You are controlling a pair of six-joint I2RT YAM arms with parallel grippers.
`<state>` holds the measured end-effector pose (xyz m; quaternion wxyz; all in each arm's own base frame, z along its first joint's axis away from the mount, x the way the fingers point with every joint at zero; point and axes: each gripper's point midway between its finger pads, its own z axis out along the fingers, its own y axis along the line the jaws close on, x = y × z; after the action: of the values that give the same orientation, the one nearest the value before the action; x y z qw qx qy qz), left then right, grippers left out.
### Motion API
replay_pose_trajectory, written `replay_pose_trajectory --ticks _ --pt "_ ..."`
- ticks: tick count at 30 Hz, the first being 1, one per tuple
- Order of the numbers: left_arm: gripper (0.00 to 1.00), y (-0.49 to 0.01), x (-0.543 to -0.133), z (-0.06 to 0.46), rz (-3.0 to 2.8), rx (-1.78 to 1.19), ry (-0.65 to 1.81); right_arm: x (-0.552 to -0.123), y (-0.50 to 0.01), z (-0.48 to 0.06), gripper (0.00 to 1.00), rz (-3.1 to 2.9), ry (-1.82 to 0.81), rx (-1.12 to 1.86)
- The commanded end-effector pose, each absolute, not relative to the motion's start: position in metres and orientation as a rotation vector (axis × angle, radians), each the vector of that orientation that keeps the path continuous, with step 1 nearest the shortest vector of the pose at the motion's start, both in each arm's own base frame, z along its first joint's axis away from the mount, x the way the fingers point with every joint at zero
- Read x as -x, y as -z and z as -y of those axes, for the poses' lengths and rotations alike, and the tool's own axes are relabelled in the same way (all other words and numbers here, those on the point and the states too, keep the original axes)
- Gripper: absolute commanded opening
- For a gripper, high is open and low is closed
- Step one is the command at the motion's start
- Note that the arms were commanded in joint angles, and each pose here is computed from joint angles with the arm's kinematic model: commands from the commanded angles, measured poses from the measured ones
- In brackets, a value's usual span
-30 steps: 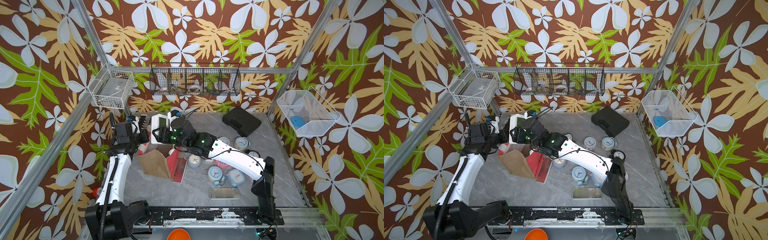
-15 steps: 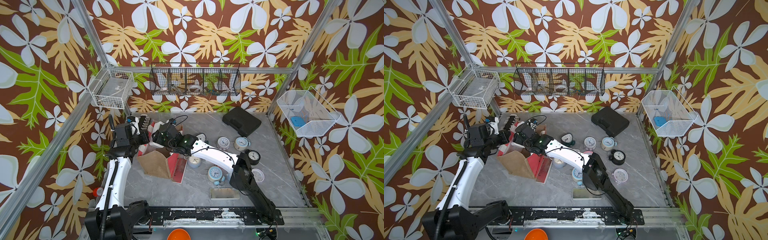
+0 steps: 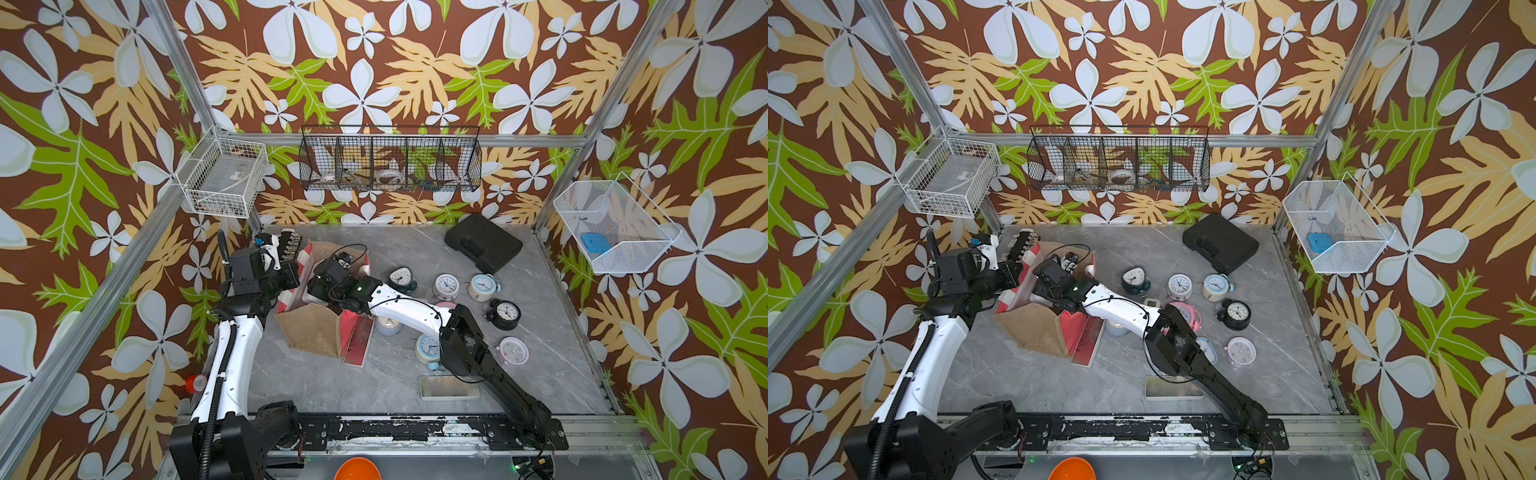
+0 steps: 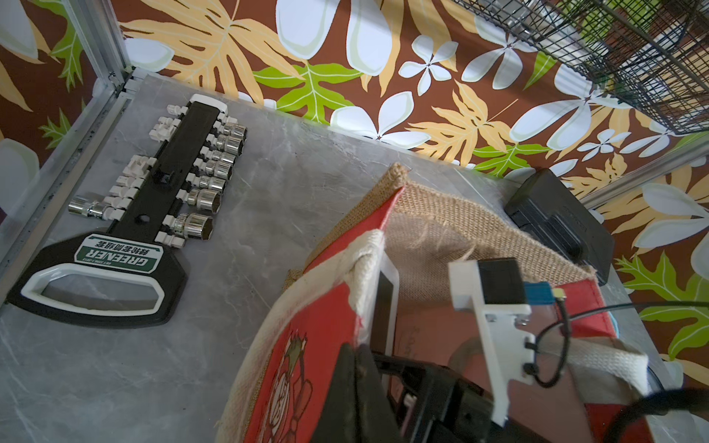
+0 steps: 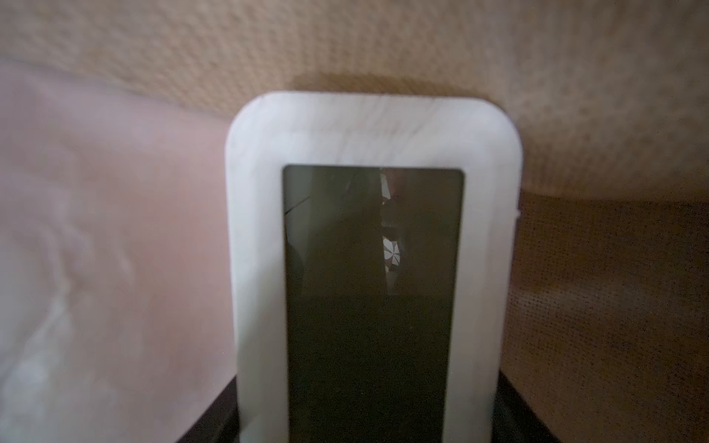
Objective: Put the alarm clock into the canvas bag
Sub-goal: Place the alarm at the canvas bag.
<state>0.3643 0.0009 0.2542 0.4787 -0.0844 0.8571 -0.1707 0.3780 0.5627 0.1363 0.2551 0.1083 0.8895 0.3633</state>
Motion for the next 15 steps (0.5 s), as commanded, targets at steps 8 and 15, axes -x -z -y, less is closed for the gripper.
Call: replay_pose_trajectory --ticks 8,15 --pt "0.0 -0.259 -0.368 0.0 -2.072 0.197 0.427 -0.386 -0.1 -0.574 0.4 -2.433 -1.0 -0.322" --pt "0.0 -0.255 -0.368 -0.002 -2.085 0.205 0.413 -0.39 -0.093 -0.573 0.63 -2.438 -0.998 -0.331"
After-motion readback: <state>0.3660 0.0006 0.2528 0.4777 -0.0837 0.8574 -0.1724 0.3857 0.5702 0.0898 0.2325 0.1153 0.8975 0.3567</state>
